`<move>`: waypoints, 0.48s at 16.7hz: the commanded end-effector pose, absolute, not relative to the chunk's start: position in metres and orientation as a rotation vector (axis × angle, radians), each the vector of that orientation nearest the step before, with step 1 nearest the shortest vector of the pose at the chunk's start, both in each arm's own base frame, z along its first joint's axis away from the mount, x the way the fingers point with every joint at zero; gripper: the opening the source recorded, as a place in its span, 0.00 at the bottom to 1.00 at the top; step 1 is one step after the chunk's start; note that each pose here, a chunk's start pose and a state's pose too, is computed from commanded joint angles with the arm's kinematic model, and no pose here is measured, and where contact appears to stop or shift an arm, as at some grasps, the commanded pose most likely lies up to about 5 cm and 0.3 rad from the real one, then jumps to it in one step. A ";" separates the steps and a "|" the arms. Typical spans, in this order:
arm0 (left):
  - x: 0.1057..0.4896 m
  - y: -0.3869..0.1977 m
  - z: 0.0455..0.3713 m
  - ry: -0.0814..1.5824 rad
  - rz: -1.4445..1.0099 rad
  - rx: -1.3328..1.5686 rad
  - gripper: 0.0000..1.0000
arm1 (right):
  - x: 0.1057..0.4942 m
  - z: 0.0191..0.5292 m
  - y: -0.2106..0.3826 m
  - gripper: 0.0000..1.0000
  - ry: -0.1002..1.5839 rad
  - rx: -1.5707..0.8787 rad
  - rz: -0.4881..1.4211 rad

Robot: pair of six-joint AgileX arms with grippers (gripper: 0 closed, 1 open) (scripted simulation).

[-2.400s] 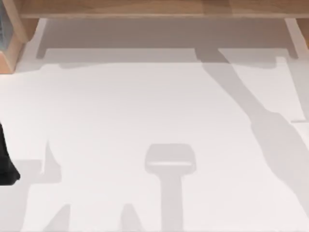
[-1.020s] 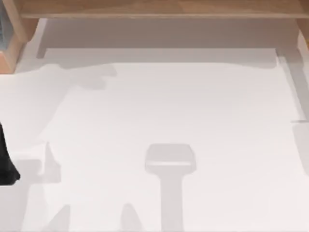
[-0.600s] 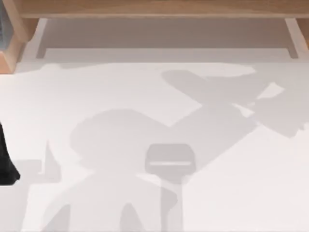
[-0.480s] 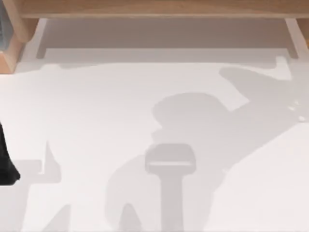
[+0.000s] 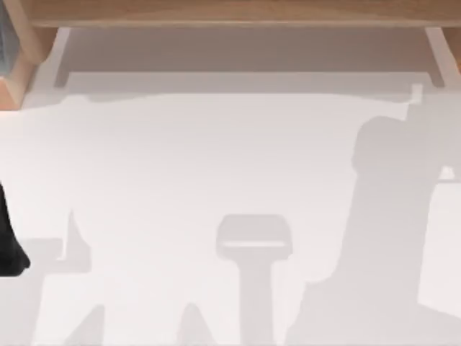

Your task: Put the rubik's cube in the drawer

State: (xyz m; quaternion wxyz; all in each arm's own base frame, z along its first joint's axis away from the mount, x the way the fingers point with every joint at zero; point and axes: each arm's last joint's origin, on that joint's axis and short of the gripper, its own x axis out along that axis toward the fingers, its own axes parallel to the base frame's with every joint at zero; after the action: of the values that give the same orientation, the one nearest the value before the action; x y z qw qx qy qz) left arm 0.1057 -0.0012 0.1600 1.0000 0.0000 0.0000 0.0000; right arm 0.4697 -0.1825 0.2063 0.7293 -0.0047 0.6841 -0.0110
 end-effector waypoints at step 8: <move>0.106 -0.001 0.160 0.000 0.000 0.000 1.00 | 0.474 0.182 -0.181 0.08 1.569 0.013 -0.004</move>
State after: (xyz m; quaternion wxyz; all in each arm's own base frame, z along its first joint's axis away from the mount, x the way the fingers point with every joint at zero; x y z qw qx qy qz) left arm 0.1057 -0.0012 0.1600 1.0000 0.0000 0.0000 0.0000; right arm 0.4739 -0.1809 0.1822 0.7076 0.0056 0.7065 -0.0018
